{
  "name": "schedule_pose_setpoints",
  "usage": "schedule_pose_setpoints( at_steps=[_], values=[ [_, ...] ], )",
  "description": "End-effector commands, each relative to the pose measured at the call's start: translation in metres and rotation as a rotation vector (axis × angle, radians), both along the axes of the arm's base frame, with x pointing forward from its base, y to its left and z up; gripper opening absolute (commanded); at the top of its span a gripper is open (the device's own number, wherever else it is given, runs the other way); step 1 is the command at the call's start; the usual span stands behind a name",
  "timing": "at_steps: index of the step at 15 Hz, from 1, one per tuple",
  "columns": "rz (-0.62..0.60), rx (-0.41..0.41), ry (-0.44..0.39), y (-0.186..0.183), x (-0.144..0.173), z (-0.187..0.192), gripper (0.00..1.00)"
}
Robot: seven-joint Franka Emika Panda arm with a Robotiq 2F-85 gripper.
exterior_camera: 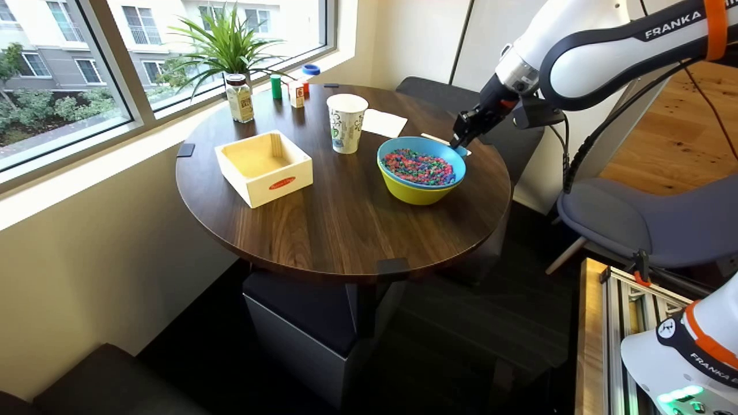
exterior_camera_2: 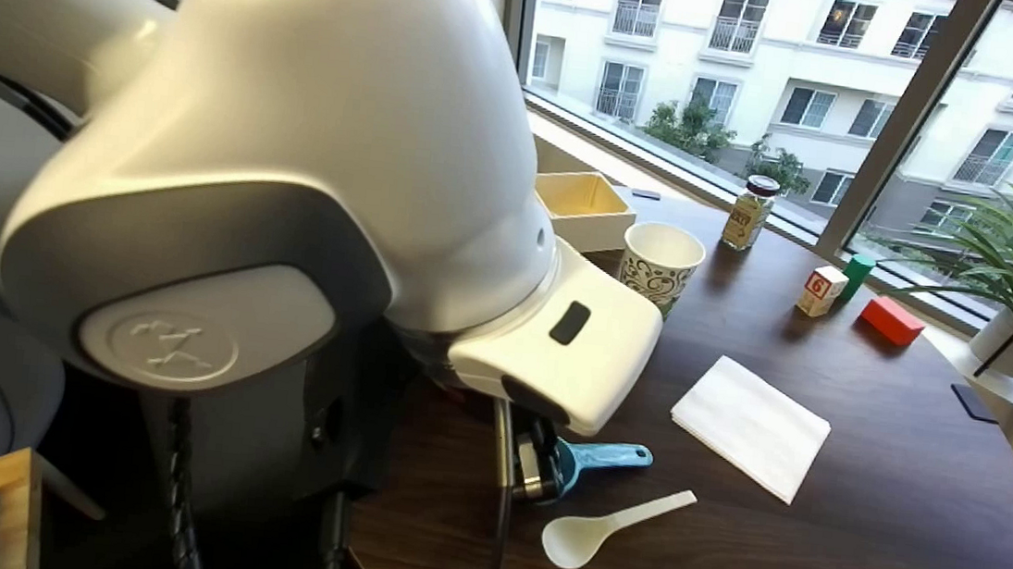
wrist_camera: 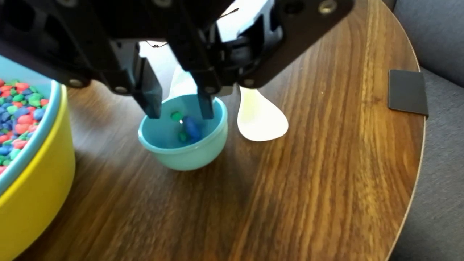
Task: Put some cereal in the blue measuring spoon then place the cereal back in the blue bowl using the measuring spoon
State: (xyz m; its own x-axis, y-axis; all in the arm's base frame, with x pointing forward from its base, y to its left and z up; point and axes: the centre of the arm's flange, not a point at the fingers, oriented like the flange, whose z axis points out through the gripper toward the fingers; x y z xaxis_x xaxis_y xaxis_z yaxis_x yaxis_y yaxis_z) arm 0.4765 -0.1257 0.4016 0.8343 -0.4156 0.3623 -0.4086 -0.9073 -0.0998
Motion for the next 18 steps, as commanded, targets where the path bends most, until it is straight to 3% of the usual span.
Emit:
schedule_pose_setpoints(
  at_steps=[1, 5, 6, 18],
  values=[
    [-0.022, 0.015, -0.028, -0.002, 0.006, -0.002, 0.66],
    [-0.021, -0.005, -0.076, -0.007, 0.012, 0.008, 0.97],
    [-0.025, -0.013, -0.083, -0.009, 0.014, 0.01, 1.0],
    [-0.002, -0.014, -0.037, -0.017, 0.054, -0.016, 1.0]
  ],
)
